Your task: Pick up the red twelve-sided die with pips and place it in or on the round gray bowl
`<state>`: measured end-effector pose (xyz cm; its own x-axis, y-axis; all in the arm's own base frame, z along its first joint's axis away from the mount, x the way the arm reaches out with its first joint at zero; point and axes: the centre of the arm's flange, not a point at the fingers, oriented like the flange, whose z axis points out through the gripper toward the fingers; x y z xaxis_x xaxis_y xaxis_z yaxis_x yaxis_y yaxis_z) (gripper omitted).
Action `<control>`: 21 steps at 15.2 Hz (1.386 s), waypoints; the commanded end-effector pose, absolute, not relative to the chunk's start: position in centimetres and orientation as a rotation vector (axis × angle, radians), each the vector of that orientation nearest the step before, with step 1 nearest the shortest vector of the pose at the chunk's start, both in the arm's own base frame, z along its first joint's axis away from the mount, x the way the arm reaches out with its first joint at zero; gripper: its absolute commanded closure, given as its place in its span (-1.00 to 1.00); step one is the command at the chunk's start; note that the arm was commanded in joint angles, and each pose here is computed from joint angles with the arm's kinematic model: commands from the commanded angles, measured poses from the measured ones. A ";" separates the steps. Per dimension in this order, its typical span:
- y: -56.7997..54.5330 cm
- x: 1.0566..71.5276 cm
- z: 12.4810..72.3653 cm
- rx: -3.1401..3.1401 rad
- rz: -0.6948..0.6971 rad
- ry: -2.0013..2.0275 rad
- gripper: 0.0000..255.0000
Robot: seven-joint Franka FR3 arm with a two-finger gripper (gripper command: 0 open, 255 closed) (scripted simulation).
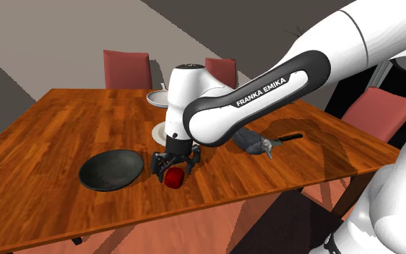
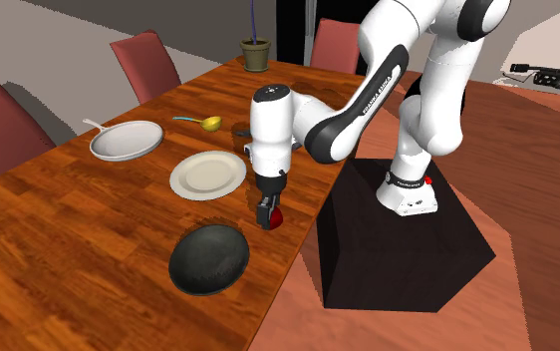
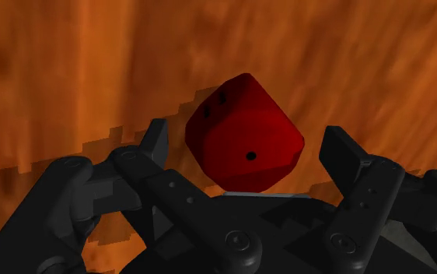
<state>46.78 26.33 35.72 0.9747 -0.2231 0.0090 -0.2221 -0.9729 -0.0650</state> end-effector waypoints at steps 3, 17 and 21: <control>26.3 46.8 35.7 -3.058 -0.025 0.345 -1.00; 26.3 46.8 37.3 -3.058 -0.025 0.345 1.00; 26.3 46.8 39.4 -3.058 -0.025 0.345 1.00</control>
